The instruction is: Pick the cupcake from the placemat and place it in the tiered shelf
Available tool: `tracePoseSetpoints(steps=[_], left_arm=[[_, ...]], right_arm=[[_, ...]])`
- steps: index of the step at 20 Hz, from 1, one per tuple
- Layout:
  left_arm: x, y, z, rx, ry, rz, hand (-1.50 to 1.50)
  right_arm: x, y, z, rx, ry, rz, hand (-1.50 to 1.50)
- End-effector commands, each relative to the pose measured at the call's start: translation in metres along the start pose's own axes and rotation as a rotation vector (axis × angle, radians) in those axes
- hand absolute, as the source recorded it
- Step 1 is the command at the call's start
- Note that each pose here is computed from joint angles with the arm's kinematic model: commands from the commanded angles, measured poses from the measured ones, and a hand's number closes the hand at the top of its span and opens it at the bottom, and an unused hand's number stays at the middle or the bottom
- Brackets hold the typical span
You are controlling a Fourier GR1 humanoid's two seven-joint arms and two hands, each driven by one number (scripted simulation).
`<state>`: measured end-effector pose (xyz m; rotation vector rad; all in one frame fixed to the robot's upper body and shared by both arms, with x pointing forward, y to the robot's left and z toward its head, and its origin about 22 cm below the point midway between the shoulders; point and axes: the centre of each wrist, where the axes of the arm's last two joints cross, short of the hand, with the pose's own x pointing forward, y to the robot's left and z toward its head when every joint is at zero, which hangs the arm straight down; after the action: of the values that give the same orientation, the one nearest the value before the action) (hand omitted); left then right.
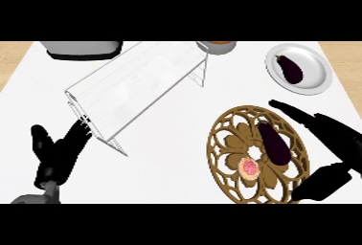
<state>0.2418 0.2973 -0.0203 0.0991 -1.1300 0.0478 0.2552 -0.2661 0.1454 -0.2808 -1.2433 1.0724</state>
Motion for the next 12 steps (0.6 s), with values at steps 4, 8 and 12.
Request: tracePoseSetpoints(steps=[4,8,12], left_arm=[[-0.004,0.016,-0.004,0.012,0.018,0.007,0.00],[-0.005,-0.017,0.004,-0.019,0.018,0.008,0.00],[-0.003,-0.013,0.001,-0.003,0.017,0.001,0.00]], right_arm=[[0.035,0.033,0.002,0.036,0.073,0.092,-1.50],[0.031,0.056,-0.007,0.059,0.140,0.141,-1.50],[0.009,0.076,-0.001,-0.006,0.161,0.151,-1.50]])
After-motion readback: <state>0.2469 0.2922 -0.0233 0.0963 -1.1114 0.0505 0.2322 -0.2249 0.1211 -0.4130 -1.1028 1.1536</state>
